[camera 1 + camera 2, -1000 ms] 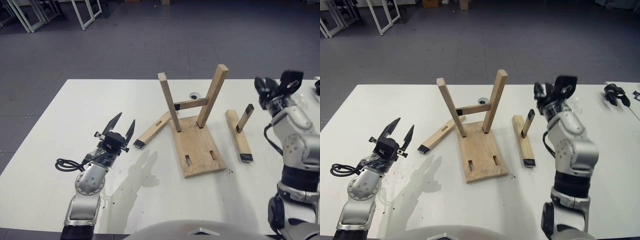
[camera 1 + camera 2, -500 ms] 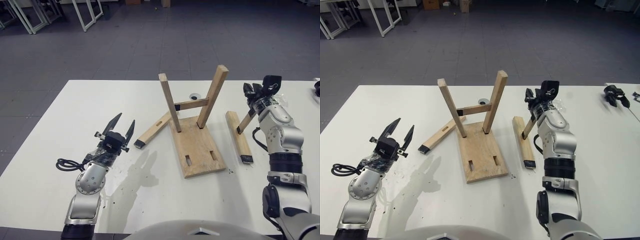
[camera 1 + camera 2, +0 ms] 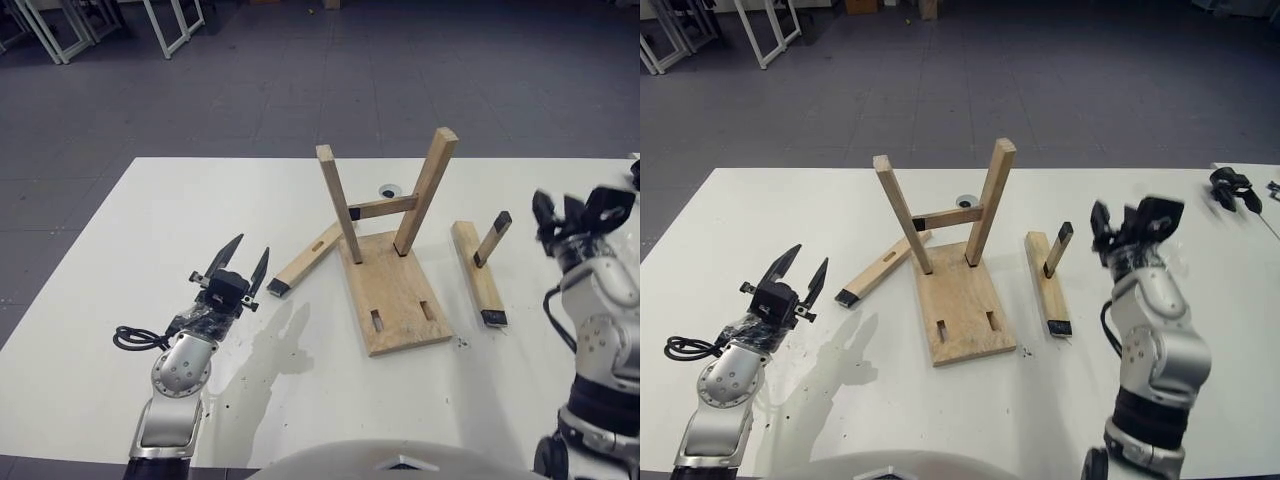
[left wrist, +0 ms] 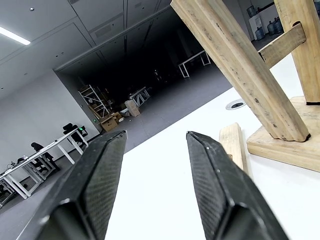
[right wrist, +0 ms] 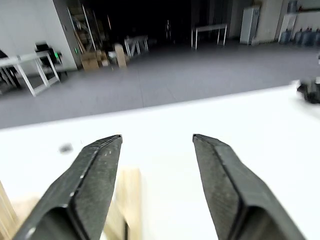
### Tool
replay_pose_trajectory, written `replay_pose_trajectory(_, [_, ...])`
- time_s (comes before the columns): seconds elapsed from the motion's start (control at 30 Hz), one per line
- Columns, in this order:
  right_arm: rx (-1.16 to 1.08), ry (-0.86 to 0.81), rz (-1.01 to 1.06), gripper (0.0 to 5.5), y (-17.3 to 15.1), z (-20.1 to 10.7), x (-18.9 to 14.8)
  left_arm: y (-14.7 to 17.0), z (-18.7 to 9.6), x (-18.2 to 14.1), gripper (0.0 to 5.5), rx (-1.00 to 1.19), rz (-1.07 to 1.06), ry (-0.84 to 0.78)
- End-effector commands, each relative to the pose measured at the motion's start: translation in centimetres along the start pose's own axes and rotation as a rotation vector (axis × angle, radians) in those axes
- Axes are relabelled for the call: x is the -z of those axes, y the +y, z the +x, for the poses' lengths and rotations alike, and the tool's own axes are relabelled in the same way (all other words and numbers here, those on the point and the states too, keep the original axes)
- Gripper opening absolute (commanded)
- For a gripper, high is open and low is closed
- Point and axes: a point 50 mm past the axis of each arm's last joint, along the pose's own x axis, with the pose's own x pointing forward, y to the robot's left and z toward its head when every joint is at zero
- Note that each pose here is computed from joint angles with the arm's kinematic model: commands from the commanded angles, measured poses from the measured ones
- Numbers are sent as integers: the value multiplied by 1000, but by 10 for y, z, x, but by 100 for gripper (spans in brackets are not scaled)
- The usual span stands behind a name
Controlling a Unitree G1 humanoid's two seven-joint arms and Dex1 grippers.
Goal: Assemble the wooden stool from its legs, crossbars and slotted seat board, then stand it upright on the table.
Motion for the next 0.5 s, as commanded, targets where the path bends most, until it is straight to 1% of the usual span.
replay_pose_trajectory(0.03, [-76,158,-18,324,0,-19,44,0,-1,1,219,1,4,13])
replay_pose_trajectory(0.13, [-130,251,-6,383,-1,-29,68,0,0,1,219,6,3,12])
replay_pose_trajectory(0.27, [-190,311,-24,448,5,-31,80,-1,-1,1,219,6,-1,16])
replay_pose_trajectory(0.37, [-205,358,-71,485,11,-26,89,-1,0,1,219,6,-5,16])
replay_pose_trajectory(0.4, [-201,362,-86,490,12,-25,90,-1,0,2,219,6,-6,17])
replay_pose_trajectory(0.5, [-164,361,-145,446,13,-17,93,-1,0,3,219,2,-9,21])
